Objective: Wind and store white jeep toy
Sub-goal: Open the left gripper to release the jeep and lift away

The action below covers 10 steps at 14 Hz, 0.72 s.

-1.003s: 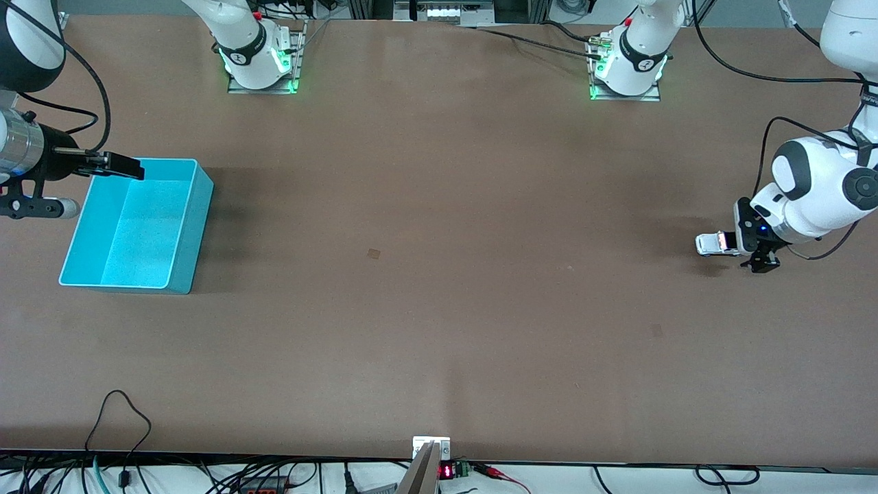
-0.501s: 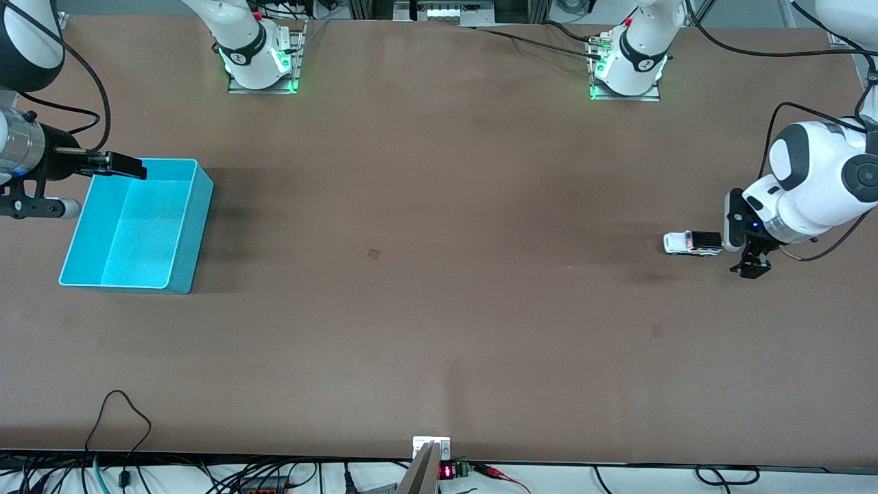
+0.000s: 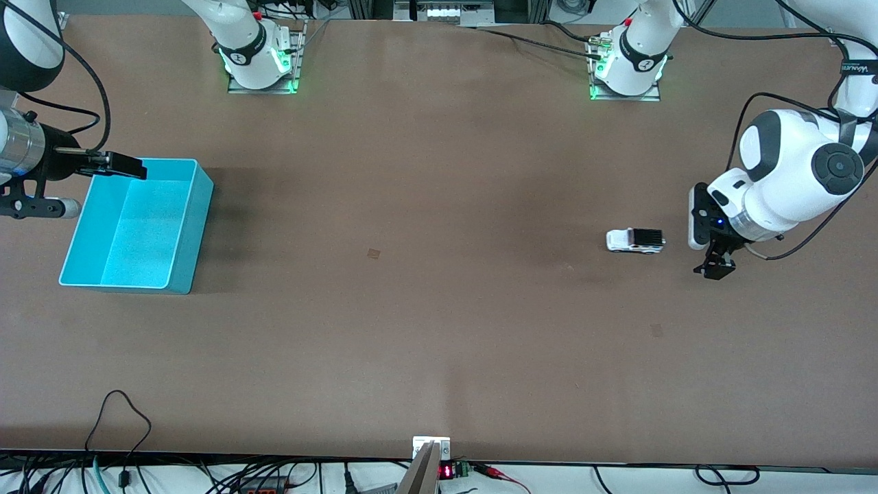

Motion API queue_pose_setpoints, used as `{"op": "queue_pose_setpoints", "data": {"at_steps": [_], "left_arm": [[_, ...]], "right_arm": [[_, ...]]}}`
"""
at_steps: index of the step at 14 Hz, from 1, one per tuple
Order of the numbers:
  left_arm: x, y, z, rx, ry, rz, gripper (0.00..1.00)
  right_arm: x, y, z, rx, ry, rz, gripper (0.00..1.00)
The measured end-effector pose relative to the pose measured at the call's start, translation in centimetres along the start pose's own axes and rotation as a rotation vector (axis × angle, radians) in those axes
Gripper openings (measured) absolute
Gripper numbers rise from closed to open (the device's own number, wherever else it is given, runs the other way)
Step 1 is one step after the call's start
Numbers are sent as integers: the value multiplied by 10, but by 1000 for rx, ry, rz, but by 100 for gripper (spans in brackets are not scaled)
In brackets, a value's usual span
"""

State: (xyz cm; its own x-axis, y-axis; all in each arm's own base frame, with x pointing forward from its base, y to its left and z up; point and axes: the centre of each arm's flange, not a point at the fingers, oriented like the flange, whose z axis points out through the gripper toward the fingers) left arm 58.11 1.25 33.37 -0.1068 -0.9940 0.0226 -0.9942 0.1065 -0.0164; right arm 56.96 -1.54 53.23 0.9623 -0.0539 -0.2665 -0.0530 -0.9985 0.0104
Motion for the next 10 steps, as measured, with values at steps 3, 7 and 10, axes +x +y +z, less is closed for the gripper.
{"op": "queue_pose_setpoints", "data": {"at_steps": [3, 7, 10], "left_arm": [[29, -10, -8, -27, 4, -133, 100], [53, -31, -19, -43, 9, -353, 100], [52, -43, -28, -23, 16, -539, 100]], "right_arm": [[0, 0, 0, 0, 0, 0, 100], [0, 0, 0, 0, -1, 0, 100], [0, 0, 1, 0, -2, 0, 100]]}}
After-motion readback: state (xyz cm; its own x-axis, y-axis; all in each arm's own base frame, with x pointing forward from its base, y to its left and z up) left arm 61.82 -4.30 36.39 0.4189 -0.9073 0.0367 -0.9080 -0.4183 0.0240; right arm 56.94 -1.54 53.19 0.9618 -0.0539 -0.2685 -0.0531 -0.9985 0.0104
